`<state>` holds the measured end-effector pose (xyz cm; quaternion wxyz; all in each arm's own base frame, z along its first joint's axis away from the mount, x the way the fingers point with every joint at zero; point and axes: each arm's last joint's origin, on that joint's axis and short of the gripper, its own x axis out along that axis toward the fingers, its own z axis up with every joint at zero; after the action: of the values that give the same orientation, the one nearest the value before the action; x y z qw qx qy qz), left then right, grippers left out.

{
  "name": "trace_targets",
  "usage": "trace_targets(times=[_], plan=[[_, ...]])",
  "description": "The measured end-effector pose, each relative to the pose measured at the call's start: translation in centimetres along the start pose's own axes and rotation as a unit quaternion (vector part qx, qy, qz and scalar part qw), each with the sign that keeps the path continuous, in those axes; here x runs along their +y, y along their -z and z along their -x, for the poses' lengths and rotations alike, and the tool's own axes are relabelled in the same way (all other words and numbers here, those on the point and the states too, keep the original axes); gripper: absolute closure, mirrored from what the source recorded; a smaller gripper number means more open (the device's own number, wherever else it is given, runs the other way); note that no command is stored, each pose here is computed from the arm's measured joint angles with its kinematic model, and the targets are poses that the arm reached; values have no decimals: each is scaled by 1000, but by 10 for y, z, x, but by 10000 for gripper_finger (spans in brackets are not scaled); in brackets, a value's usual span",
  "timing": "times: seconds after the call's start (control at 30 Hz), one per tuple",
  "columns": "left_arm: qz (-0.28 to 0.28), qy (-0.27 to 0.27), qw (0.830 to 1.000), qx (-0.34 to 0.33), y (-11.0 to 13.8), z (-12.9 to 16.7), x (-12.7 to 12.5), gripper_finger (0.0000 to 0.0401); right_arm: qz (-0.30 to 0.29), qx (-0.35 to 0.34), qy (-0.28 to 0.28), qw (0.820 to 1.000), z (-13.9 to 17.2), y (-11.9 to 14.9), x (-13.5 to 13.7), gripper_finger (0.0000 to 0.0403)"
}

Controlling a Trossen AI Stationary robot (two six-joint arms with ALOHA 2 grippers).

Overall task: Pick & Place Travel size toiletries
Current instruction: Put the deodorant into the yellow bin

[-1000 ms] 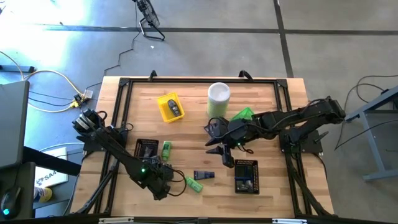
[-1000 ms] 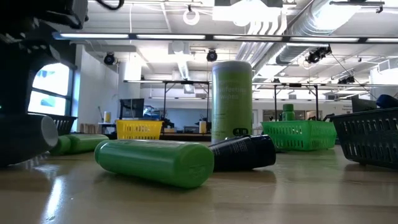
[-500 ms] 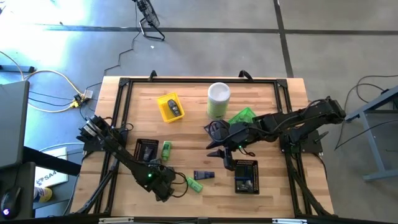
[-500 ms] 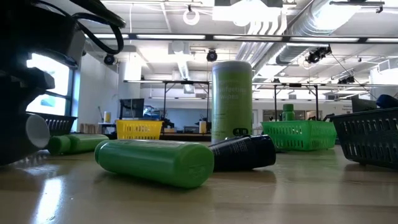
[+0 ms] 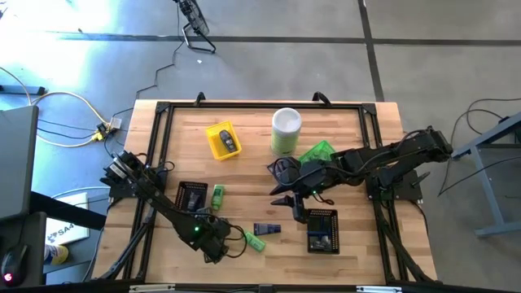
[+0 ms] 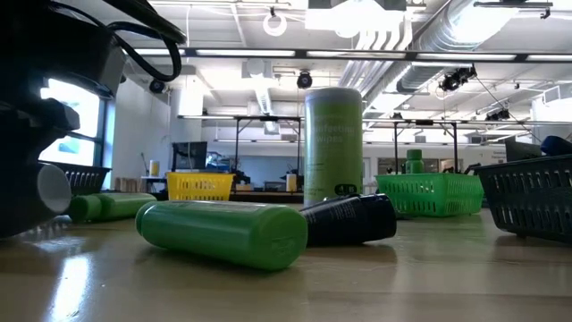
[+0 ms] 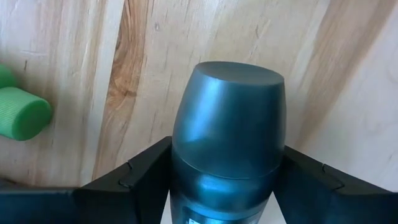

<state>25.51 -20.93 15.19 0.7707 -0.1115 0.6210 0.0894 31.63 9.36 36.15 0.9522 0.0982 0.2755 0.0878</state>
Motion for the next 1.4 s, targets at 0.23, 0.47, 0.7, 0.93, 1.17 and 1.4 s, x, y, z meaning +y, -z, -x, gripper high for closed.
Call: trace_targets(times=[0.23,0.47,0.7,0.93,1.17,1.4], plan=[[0,0,1000,1,0,0,0,196,0,0,0,1000,0,0,0,278],[1,1,1000,2,0,-1,0,176,0,0,0,1000,0,0,0,278],[1,1,1000,2,0,-1,0,191,0,0,-1,1000,0,0,0,278],[1,1,1000,2,1,-1,0,185,1,0,-1,1000,0,0,0,278],[0,4,1000,-5,0,4,1,184,3,0,-2,1000,0,0,0,278],[11,27,999,-23,-2,20,2,183,14,4,-21,1000,2,0,1,278]])
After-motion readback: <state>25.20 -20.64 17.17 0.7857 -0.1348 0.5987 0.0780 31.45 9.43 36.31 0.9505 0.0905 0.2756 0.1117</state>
